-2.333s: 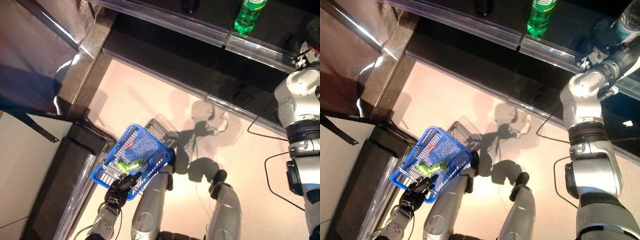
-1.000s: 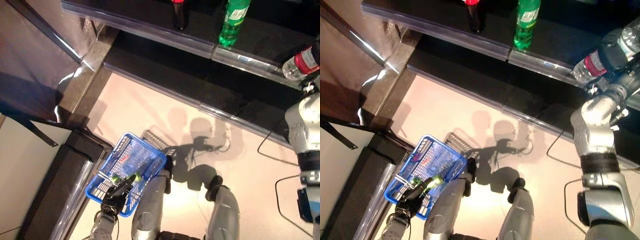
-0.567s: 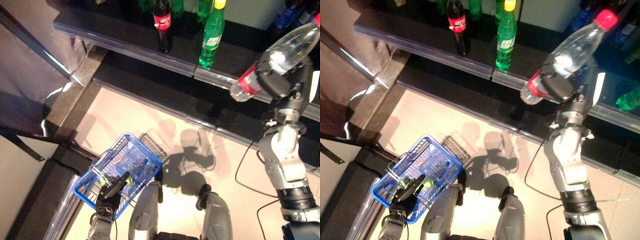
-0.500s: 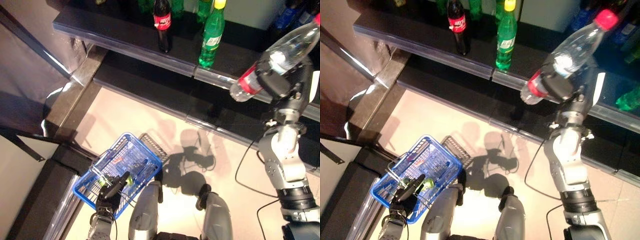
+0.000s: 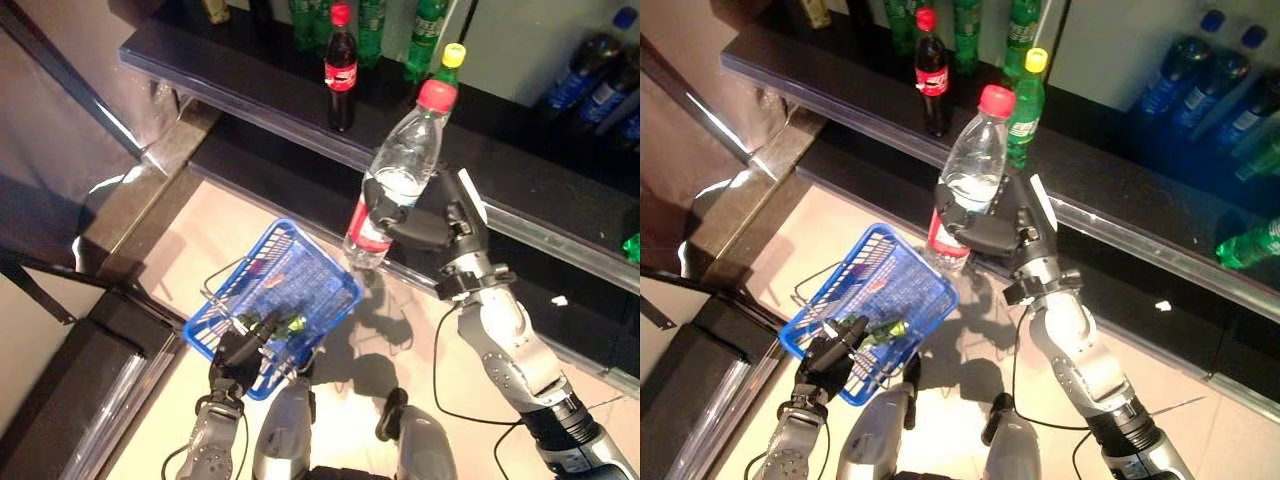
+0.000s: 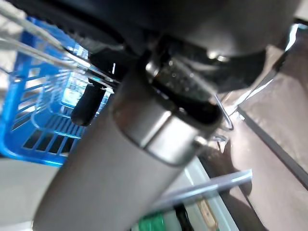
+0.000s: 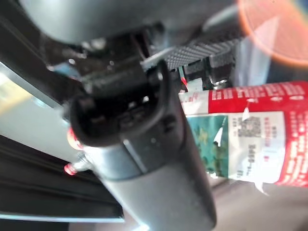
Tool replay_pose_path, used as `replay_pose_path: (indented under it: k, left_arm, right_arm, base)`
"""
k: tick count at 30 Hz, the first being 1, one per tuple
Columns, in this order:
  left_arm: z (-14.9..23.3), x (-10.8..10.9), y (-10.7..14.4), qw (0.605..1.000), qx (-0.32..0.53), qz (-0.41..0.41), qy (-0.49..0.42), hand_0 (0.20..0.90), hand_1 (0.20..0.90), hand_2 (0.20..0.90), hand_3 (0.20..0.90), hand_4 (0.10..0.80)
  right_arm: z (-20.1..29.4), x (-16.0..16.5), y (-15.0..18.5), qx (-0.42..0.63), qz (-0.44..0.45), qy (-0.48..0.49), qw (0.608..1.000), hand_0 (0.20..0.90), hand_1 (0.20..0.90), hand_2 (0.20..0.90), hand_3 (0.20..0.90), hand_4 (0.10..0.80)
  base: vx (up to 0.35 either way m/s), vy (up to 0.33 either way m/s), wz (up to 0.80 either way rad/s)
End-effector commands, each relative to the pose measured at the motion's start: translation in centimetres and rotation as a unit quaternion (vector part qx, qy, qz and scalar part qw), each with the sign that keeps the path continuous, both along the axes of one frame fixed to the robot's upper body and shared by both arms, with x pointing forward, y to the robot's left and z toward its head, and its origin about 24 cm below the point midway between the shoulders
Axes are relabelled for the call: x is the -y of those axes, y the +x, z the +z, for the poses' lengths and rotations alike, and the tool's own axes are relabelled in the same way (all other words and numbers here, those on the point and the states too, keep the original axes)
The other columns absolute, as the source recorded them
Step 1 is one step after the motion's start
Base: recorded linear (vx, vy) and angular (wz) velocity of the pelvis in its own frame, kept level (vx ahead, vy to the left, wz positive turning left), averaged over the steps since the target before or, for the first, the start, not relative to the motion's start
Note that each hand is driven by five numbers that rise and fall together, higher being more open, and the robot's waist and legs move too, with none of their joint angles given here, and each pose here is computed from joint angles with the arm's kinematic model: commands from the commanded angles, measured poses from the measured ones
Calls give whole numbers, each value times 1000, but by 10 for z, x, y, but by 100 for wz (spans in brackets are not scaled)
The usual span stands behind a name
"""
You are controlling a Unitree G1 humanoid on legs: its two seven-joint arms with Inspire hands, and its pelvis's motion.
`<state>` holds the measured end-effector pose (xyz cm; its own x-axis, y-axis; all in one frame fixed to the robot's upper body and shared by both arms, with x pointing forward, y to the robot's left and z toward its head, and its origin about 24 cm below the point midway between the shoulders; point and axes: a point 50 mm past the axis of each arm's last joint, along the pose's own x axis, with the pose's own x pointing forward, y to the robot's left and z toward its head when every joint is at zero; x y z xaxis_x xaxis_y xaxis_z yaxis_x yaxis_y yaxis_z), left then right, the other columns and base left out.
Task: Pick up the drink and place into the basket.
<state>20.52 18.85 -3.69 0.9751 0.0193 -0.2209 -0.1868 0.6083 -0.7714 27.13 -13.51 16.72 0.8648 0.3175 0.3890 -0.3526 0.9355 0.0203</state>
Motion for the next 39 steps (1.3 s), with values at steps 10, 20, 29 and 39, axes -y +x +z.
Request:
replay_pose_path:
  k: [10,20,29,39]
  left_arm:
    - [98,16,13,953,263,-145,35,300,300,300,200,100]
    - [161,59,6,852,422,-310,-31,300,300,300,200,100]
    - [184,73,-1,798,467,-377,-61,300,300,300,200,100]
    - [193,69,-13,751,504,-418,-88,300,300,300,200,100]
  right_arm:
    - [64,-44,-24,145,69,116,980,300,300,300,200,100]
    - [39,-65,-8,59,39,117,991,300,300,300,200,100]
    - [16,-80,0,16,29,97,995,300,300,300,200,100]
    - [-37,-75,26,-41,-71,-7,997,300,300,300,200,100]
  base:
    - [-10,-6,15]
    - [16,-12,19]
    - [9,3,3]
    - [15,12,8]
